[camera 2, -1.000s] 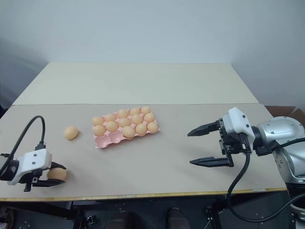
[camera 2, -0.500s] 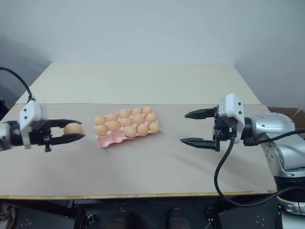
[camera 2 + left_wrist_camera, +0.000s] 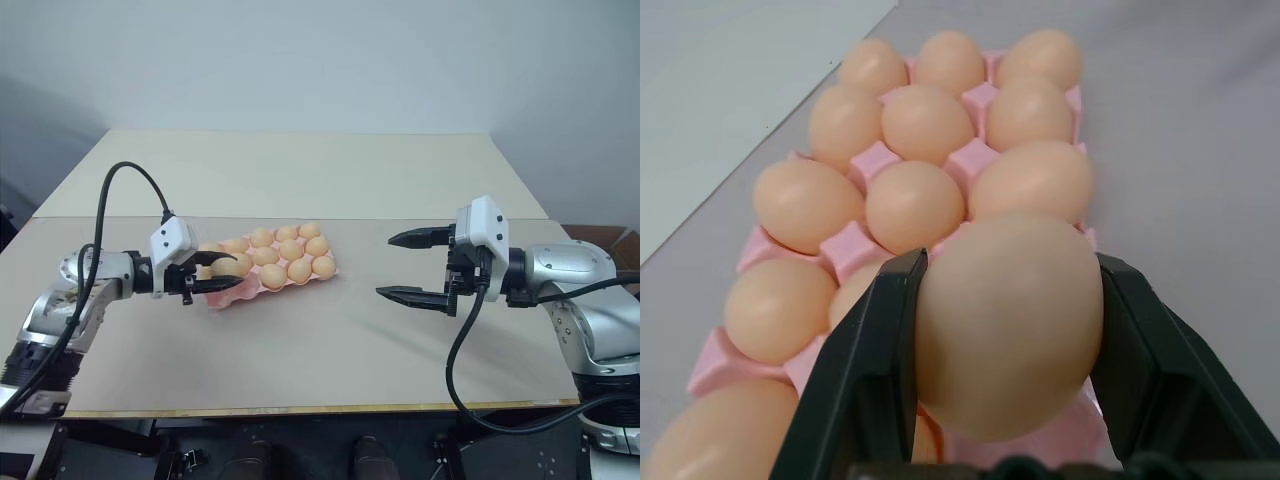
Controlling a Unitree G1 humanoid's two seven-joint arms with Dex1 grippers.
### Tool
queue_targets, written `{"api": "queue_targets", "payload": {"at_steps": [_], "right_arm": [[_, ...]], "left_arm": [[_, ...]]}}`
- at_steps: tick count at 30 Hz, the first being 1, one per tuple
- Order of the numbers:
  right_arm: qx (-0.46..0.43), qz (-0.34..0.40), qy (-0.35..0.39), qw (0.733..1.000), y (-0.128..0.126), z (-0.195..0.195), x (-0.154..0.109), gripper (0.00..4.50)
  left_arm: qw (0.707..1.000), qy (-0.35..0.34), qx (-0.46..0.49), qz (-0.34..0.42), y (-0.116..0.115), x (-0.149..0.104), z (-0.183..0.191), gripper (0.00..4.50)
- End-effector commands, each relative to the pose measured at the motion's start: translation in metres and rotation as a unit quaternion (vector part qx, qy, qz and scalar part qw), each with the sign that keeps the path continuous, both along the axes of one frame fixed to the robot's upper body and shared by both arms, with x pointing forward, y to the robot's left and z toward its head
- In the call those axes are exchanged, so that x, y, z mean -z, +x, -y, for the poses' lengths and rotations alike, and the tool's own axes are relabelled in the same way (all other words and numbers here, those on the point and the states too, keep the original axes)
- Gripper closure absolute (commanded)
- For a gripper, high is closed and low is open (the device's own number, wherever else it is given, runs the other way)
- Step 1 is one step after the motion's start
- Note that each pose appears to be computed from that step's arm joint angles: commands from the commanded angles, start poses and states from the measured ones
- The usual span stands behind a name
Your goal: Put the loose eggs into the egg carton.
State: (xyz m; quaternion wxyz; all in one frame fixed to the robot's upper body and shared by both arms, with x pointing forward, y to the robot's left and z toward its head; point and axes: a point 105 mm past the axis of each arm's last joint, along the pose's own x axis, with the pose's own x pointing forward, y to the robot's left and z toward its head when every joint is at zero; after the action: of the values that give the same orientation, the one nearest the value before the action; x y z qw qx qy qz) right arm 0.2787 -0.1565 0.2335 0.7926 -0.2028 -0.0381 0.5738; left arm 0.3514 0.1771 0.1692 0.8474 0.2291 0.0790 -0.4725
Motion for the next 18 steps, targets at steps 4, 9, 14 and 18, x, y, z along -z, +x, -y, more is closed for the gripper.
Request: {"api": "queue_targets", "payload": {"at_steps": [4,9,14,18], "right_arm": [[0.009,0.026,0.003,1.000,-0.006,0.002,-0.011,0.00],[0.016,0.028,0.004,0.999,-0.007,0.003,-0.010,0.00],[0.018,0.026,0.004,0.999,-0.007,0.005,-0.008,0.00],[0.019,0.023,0.003,1.000,-0.006,0.007,-0.007,0.00]], "left_arm": [[0.999,0.001,0.025,0.020,0.006,-0.008,0.012,1.53],[0.999,0.005,0.020,0.032,0.005,-0.015,0.005,0.02],[0.998,-0.007,0.003,0.055,-0.005,-0.035,-0.016,0.02],[0.998,-0.016,-0.017,0.062,-0.021,-0.048,-0.041,0.02]]}}
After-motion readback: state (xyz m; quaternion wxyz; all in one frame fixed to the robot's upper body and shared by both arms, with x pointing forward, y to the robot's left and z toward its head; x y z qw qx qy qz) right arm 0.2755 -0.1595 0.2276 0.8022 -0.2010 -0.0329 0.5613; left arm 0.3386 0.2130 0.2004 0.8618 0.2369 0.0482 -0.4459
